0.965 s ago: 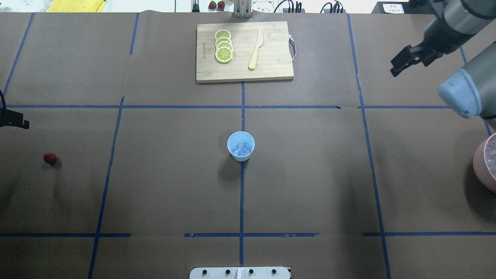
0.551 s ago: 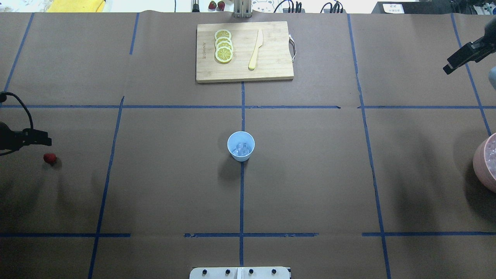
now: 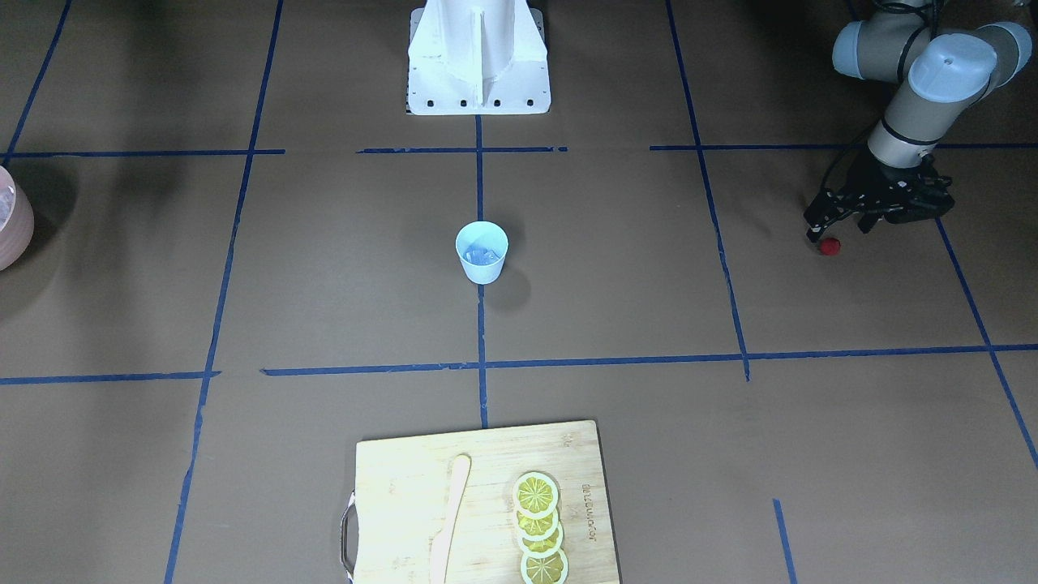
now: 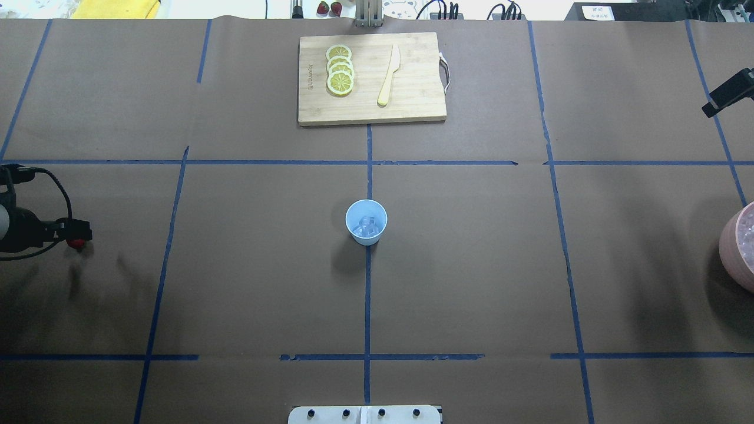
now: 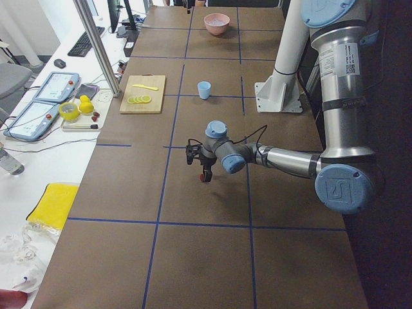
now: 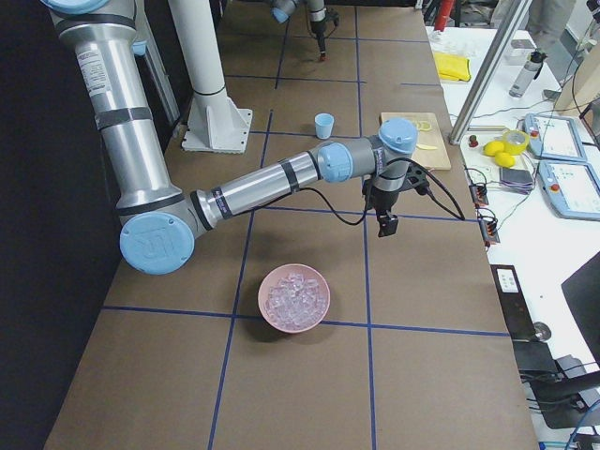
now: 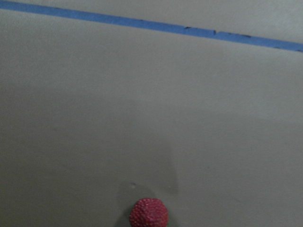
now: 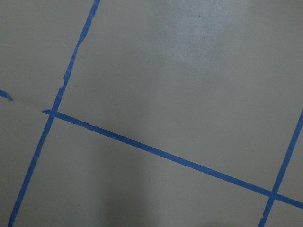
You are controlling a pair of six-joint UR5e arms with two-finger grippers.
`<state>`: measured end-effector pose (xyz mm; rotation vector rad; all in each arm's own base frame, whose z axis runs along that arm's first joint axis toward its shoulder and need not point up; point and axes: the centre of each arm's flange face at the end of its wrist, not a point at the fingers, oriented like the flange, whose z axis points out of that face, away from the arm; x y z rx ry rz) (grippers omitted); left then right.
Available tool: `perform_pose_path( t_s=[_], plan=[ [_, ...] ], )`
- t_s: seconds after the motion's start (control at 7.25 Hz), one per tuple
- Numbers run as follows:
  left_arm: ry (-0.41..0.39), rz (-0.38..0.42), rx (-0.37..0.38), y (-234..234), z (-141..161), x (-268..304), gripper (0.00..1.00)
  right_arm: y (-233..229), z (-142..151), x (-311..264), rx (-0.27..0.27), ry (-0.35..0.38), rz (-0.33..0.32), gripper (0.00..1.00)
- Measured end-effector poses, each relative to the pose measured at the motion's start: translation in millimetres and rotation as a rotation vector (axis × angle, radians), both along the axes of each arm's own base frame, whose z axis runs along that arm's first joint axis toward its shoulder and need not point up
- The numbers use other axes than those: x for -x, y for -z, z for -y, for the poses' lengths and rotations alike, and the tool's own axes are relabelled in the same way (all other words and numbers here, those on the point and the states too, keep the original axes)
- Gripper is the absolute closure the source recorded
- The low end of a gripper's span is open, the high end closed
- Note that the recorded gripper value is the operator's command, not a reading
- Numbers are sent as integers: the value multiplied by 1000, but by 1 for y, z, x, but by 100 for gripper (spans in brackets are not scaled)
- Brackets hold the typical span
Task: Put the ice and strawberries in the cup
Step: 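Lower the left gripper onto the red strawberry and close it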
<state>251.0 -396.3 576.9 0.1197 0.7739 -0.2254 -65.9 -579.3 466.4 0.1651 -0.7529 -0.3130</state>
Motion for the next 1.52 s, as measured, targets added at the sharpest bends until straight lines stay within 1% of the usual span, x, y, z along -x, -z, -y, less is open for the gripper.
perform_pose_path(
  t_s=[0.41,0.69,1.1,1.24,1.38,1.52],
  plan=[
    [-2,13,15,-11,4,-7,9,-4,-2,-3,7,-4,-1,1],
    [-1,7,16,-10,12,-14,12,-4,-2,-3,8,-4,-1,1],
    [-5,2,18,-9,14,-17,20,-4,-2,-2,9,-5,-1,1],
    [-4,2,20,-10,14,-17,21,-3,-2,-2,9,-6,-1,1],
    [-3,3,21,-10,13,-16,25,-3,-2,-2,9,-7,-1,1],
    [-2,4,22,-11,13,-15,37,-3,-1,-2,9,-7,-1,1]
  ],
)
